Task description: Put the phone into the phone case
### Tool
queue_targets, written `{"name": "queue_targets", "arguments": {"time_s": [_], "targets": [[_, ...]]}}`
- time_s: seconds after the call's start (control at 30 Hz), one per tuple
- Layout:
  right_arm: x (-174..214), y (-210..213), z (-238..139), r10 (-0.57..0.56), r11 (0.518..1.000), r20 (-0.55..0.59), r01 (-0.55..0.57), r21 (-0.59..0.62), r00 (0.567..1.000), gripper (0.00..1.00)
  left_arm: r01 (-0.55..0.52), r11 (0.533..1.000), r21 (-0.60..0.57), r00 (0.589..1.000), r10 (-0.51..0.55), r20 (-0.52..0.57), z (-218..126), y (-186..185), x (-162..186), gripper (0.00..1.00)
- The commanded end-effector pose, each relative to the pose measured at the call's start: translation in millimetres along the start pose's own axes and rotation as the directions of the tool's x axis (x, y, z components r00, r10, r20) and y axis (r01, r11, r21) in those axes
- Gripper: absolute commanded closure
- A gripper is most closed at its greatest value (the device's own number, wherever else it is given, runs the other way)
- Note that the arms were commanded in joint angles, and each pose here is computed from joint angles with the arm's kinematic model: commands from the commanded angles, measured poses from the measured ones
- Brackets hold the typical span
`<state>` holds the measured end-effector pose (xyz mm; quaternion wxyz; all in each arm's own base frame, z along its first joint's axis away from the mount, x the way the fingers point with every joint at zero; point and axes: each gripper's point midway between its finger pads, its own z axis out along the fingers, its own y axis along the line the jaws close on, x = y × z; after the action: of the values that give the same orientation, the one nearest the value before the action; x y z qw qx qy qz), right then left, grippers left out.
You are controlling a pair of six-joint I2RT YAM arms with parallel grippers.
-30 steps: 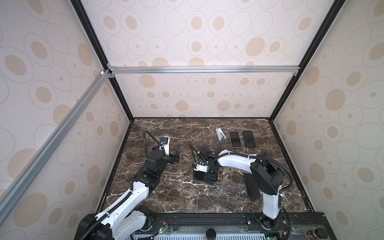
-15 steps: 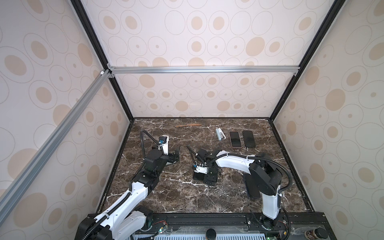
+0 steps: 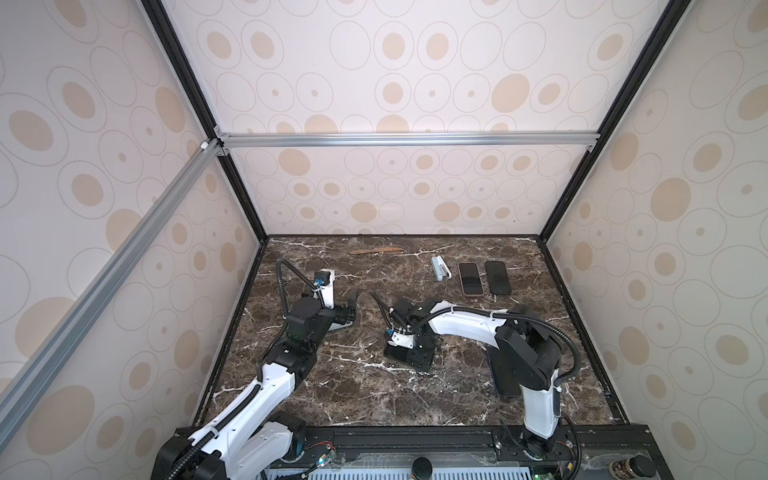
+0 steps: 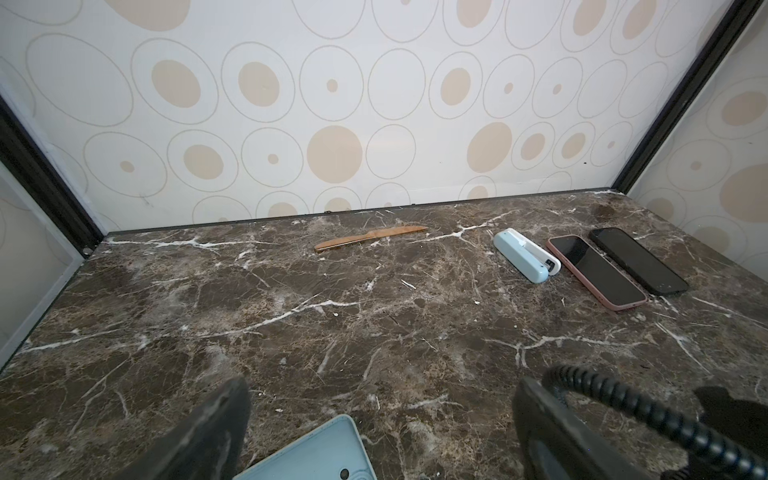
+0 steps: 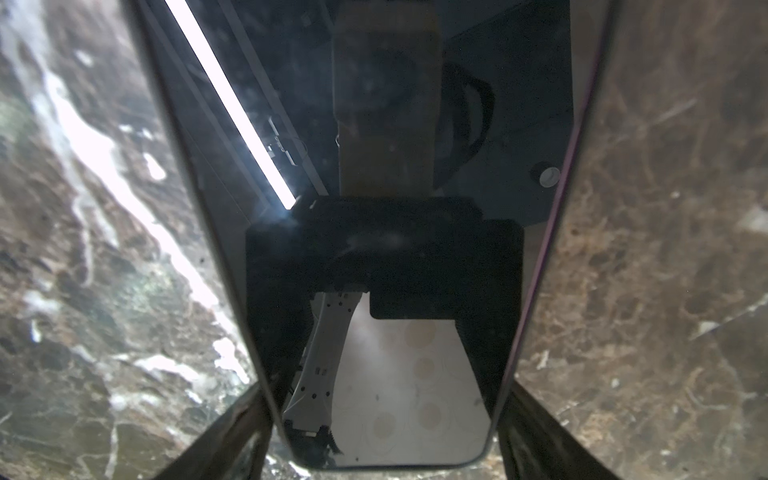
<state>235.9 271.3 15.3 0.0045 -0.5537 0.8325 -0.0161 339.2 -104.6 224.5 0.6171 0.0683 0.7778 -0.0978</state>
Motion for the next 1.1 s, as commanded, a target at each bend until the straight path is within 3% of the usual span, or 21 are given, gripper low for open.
{"name": "queue_targets", "arguments": {"time_s": [0.0,0.3,0.5,0.63,0.8,0.97,1.07], "targets": [[-2.9,-16.2,18.8,0.051,0.996,-0.022,-0.049,0.075,0.998,0.19,0.018,1.000,0.000,0.998,-0.018,0.061,0.2,2.0,-25.8,0.02],[-16.5,-34.4,18.7,0.206,0.976,0.037,-0.208,0.069,0.978,0.25,0.021,1.000,-0.021,0.998,-0.020,0.066,-0.6,8.2,-26.5,0.02],[-26.4,-72.2,19.9,0.379,0.921,0.065,-0.383,0.073,0.923,0.31,0.034,0.999,-0.021,0.998,-0.033,0.062,0.0,9.4,-25.1,0.02],[-32.3,-103.4,26.7,0.507,0.856,0.064,-0.510,0.082,0.860,0.32,0.043,0.999,-0.020,0.997,-0.042,0.063,-0.8,9.3,-25.9,0.02],[-46.0,-143.2,29.7,0.663,0.738,0.104,-0.671,0.076,0.741,0.32,0.055,0.998,-0.023,0.996,-0.053,0.066,-1.6,10.0,-27.3,0.03],[-58.3,-174.5,36.7,0.753,0.645,0.099,-0.759,0.085,0.651,0.29,0.056,0.998,-0.029,0.996,-0.054,0.065,-2.4,11.1,-29.3,0.03],[-67.5,-190.8,38.0,0.778,0.612,0.115,-0.787,0.081,0.617,0.28,0.058,0.998,-0.031,0.996,-0.056,0.073,-4.9,11.7,-30.8,0.03]]}}
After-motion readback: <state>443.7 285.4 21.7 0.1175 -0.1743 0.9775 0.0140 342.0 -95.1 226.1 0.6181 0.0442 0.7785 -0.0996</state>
